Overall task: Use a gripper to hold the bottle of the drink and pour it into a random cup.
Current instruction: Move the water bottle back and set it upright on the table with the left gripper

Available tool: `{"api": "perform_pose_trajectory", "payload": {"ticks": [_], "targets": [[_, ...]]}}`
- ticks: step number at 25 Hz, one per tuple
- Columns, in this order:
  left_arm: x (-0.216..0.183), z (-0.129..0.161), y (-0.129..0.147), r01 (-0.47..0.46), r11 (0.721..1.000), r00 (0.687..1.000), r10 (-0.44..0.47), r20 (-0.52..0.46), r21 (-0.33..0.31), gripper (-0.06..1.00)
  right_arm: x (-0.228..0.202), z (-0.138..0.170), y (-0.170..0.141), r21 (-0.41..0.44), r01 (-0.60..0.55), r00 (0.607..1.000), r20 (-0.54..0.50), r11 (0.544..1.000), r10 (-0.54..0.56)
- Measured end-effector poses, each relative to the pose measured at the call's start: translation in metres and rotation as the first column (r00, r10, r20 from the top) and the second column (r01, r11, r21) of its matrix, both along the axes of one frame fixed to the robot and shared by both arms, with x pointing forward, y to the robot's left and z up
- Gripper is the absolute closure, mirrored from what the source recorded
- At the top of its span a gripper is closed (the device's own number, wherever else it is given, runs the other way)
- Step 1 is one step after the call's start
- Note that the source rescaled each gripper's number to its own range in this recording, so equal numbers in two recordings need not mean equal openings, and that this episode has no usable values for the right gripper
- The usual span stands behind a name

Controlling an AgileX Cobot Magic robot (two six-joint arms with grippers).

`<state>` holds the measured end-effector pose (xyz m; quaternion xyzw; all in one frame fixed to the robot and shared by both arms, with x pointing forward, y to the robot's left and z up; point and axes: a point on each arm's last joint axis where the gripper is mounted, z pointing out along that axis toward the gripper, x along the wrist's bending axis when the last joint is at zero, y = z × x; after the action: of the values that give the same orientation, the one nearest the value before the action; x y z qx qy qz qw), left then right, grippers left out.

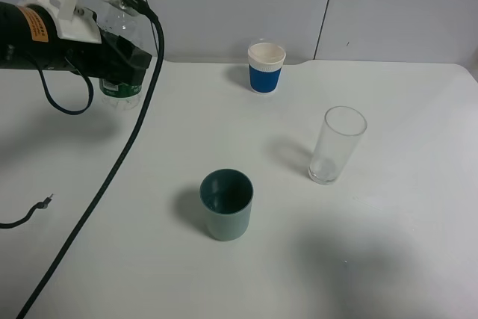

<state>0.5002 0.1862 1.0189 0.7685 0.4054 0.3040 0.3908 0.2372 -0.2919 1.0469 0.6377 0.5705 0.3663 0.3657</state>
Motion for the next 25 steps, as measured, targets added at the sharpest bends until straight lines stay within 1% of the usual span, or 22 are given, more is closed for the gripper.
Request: {"api": "perform_pose_trajectory", "payload": {"ticks": [4, 10, 16, 22, 25], "targets": [[-0.003, -0.006, 0.003, -0.030, 0.999, 0.997, 0.032, -0.077, 0.026, 0.94, 0.000, 0.000, 0.000, 0.000, 0.000, 1.000, 0.000, 1.000, 0.000], [-0.002, -0.012, 0.003, -0.035, 0.999, 0.994, 0.038, -0.102, 0.033, 0.94, 0.000, 0.000, 0.000, 0.000, 0.000, 1.000, 0.000, 1.000, 0.000], [-0.002, -0.039, -0.001, -0.014, 1.000, 0.995, 0.012, -0.097, -0.013, 0.94, 0.000, 0.000, 0.000, 0.000, 0.000, 1.000, 0.000, 1.000, 0.000], [-0.003, -0.057, -0.004, 0.009, 0.998, 0.998, -0.013, -0.065, -0.066, 0.94, 0.000, 0.000, 0.000, 0.000, 0.000, 1.000, 0.000, 1.000, 0.000], [-0.006, -0.063, -0.006, 0.030, 0.994, 0.999, -0.032, -0.025, -0.106, 0.94, 0.000, 0.000, 0.000, 0.000, 0.000, 1.000, 0.000, 1.000, 0.000]]}}
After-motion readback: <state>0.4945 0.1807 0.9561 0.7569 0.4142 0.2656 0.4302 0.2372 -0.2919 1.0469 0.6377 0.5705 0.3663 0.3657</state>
